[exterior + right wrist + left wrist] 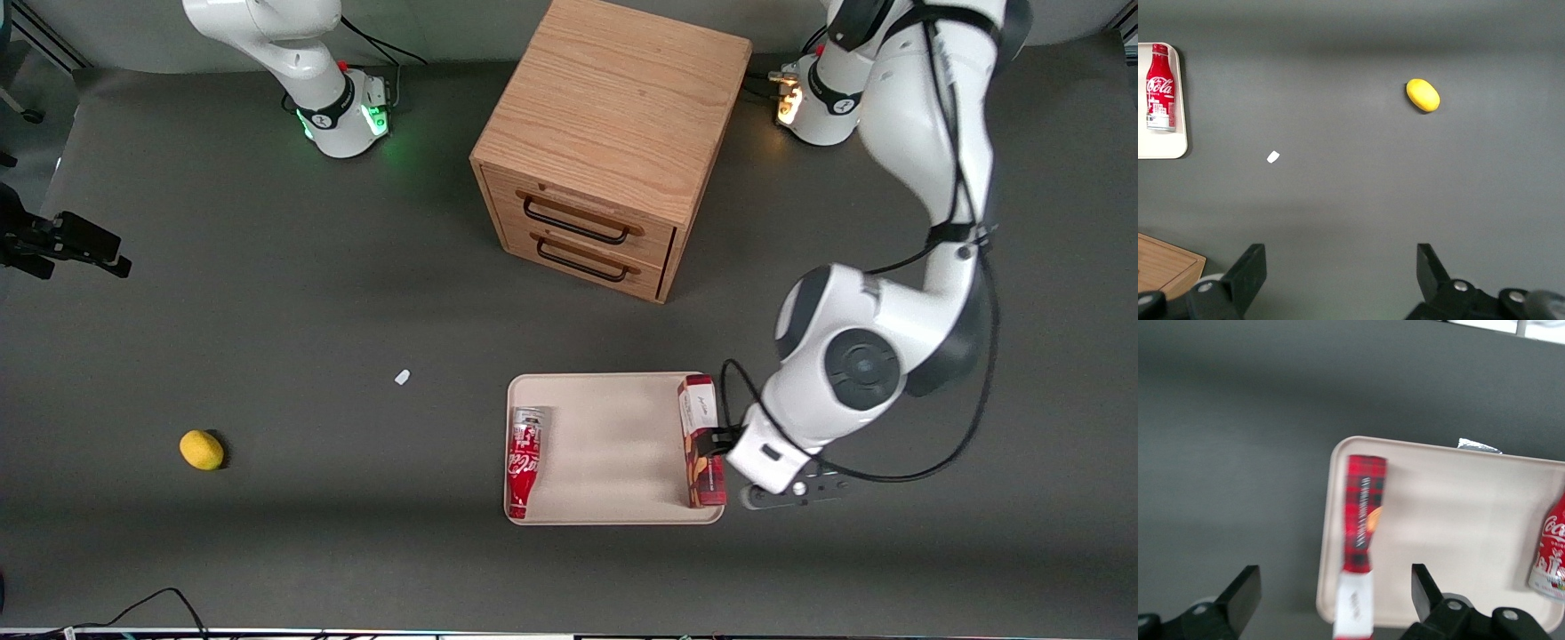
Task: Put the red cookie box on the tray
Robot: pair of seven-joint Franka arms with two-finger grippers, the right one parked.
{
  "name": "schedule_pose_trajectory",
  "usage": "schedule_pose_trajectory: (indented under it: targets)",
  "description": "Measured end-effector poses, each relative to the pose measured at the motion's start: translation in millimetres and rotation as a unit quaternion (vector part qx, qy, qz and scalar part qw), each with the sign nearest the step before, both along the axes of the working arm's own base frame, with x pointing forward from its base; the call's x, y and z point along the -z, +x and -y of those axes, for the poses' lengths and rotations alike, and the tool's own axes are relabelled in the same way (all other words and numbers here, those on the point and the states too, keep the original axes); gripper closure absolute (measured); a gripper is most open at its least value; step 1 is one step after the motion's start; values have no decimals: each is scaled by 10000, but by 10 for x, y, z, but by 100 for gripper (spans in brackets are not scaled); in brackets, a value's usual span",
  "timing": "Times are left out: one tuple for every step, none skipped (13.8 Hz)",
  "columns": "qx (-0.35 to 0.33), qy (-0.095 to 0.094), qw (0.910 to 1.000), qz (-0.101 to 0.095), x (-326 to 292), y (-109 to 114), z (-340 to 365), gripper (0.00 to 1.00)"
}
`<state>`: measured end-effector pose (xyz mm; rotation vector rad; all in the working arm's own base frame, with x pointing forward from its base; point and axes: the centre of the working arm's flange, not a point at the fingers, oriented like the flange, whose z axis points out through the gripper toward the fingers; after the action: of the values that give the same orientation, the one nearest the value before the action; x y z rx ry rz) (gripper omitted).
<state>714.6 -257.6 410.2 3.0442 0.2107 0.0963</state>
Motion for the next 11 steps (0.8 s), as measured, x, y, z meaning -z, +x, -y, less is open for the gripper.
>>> schedule_pose_trajectory:
  targets:
    - [48, 7, 10000, -46, -189, -48, -170, 0]
    - [121, -17, 9999, -115, -371, -108, -359, 0]
    - [185, -30, 9997, -175, -552, -174, -577, 0]
    - [239, -15, 9995, -219, -728, -249, -814, 0]
    - [301, 13, 9992, -262, -896, -347, -1070, 0]
    - [371, 40, 9989, -297, -1052, -463, -1336, 0]
    - [448, 55, 9985, -308, -1190, -595, -1590, 0]
    - [511, 65, 9983, -288, -1324, -744, -1826, 0]
    - [533, 82, 9981, -285, -1441, -908, -2020, 0]
    - [518, 107, 9982, -296, -1545, -1081, -2171, 0]
    - [495, 135, 9982, -324, -1643, -1250, -2271, 0]
